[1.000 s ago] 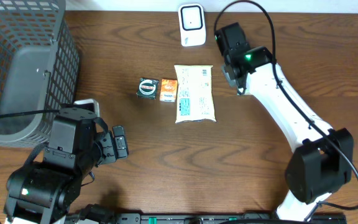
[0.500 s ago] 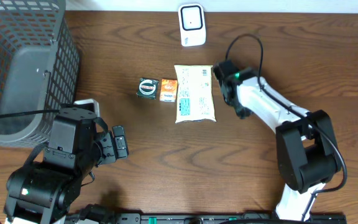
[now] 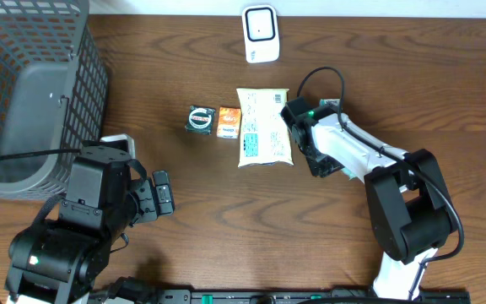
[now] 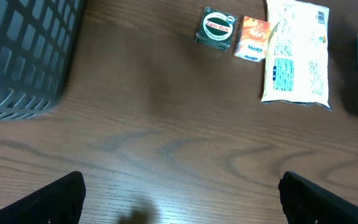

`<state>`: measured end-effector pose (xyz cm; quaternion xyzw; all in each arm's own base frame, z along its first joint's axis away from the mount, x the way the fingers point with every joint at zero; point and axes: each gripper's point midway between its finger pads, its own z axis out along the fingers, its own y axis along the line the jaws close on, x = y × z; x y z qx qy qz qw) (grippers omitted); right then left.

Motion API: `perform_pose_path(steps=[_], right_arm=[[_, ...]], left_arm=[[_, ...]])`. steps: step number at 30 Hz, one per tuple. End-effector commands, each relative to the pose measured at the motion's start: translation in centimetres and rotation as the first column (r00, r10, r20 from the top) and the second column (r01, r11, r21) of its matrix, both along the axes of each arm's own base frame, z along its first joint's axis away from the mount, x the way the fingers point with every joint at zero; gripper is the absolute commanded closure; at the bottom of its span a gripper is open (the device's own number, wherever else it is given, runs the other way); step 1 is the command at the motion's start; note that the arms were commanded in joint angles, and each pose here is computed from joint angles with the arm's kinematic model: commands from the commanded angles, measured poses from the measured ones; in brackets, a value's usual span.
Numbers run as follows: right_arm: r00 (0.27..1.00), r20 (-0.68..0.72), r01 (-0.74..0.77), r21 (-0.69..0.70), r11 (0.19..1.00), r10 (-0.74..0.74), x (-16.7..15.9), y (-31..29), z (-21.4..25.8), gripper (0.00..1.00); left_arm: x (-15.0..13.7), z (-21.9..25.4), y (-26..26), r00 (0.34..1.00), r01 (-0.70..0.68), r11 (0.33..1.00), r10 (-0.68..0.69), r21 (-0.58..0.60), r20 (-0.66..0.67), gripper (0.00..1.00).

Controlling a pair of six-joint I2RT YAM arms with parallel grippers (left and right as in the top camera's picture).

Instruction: Scan the item barcode

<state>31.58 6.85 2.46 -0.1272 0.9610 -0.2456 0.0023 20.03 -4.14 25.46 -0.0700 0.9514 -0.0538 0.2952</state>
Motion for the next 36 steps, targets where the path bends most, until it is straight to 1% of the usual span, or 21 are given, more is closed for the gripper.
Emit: perform_pose_path(steps=[1,3,6,7,10,12,14,16,17,19,21,23,25,28,32,33,35,36], right_arm=[[0.999,-0.053,0.005,0.227,0.974,0.007,0.1,4.4,0.7,0.62],[0.996,-0.080,-0.021,0.312,0.950,0.049,0.4,6.1,1.8,0.62],[0.995,-0.074,-0.044,0.336,0.941,0.072,1.4,6.5,4.2,0.59],[0.995,-0.064,-0.049,0.325,0.944,0.074,1.8,6.1,4.9,0.56],[0.998,-0.032,-0.046,0.265,0.963,0.056,3.2,4.1,6.6,0.39],[0.996,-0.044,-0.058,0.255,0.965,0.071,3.4,2.9,6.8,0.31],[0.996,-0.063,-0.047,0.252,0.967,0.065,3.6,1.4,6.6,0.27],[0.997,-0.073,-0.002,0.276,0.961,0.024,3.8,-0.2,6.1,0.25],[0.996,-0.087,0.004,0.310,0.951,0.024,3.8,-0.5,5.8,0.26],[0.991,-0.122,0.004,0.433,0.901,0.054,3.5,-0.2,5.1,0.27],[0.987,-0.126,-0.005,0.574,0.819,0.095,3.5,0.7,4.5,0.27],[0.988,-0.122,0.009,0.650,0.760,0.092,3.5,0.9,3.9,0.27],[0.990,-0.130,0.046,0.667,0.743,0.056,3.3,0.0,2.7,0.30],[0.988,-0.151,0.073,0.665,0.743,0.038,2.4,-0.7,1.2,0.33],[0.987,-0.158,0.090,0.663,0.743,0.021,1.5,-0.6,-0.9,0.32],[0.988,-0.157,0.102,0.662,0.743,0.004,1.5,-0.6,-1.3,0.35],[0.987,-0.158,0.134,0.659,0.740,-0.038,1.3,-0.6,-2.2,0.58],[0.985,-0.162,0.152,0.658,0.738,-0.058,1.2,-0.6,-2.4,0.67]], left_arm=[[0.0,0.0,0.1,1.000,-0.001,1.000,0.001,0.002,0.003,0.02],[0.0,0.0,0.1,1.000,-0.001,1.000,0.001,0.002,0.003,0.02],[0.0,0.0,0.1,1.000,-0.001,1.000,0.001,0.002,0.003,0.02],[0.0,0.0,0.1,1.000,-0.001,1.000,0.001,0.002,0.003,0.02],[0.0,0.0,0.1,1.000,-0.001,1.000,0.001,0.002,0.003,0.02],[0.0,0.0,0.1,1.000,-0.001,1.000,0.001,0.002,0.003,0.02],[0.0,0.0,0.1,1.000,-0.001,1.000,0.001,0.002,0.003,0.02],[0.0,0.0,0.1,1.000,-0.001,1.000,0.001,0.002,0.003,0.02],[0.0,0.0,0.1,1.000,-0.001,1.000,0.001,0.002,0.003,0.02],[0.0,0.0,0.1,1.000,-0.001,1.000,0.001,0.002,0.003,0.03],[0.0,0.0,0.1,1.000,-0.001,1.000,0.001,0.002,0.003,0.02],[0.0,0.0,0.1,1.000,-0.001,1.000,0.001,0.002,0.003,0.02],[0.0,0.0,0.1,1.000,-0.001,1.000,0.001,0.002,0.003,0.02],[0.0,0.0,0.1,1.000,-0.001,1.000,0.001,0.002,0.003,0.02],[0.0,0.0,0.1,1.000,-0.001,1.000,0.001,0.002,0.003,0.02],[0.0,0.0,0.1,1.000,-0.001,1.000,0.001,0.002,0.003,0.02],[0.0,0.0,0.1,1.000,-0.001,1.000,0.001,0.002,0.003,0.02],[0.0,0.0,0.1,1.000,-0.001,1.000,0.001,0.002,0.003,0.02]])
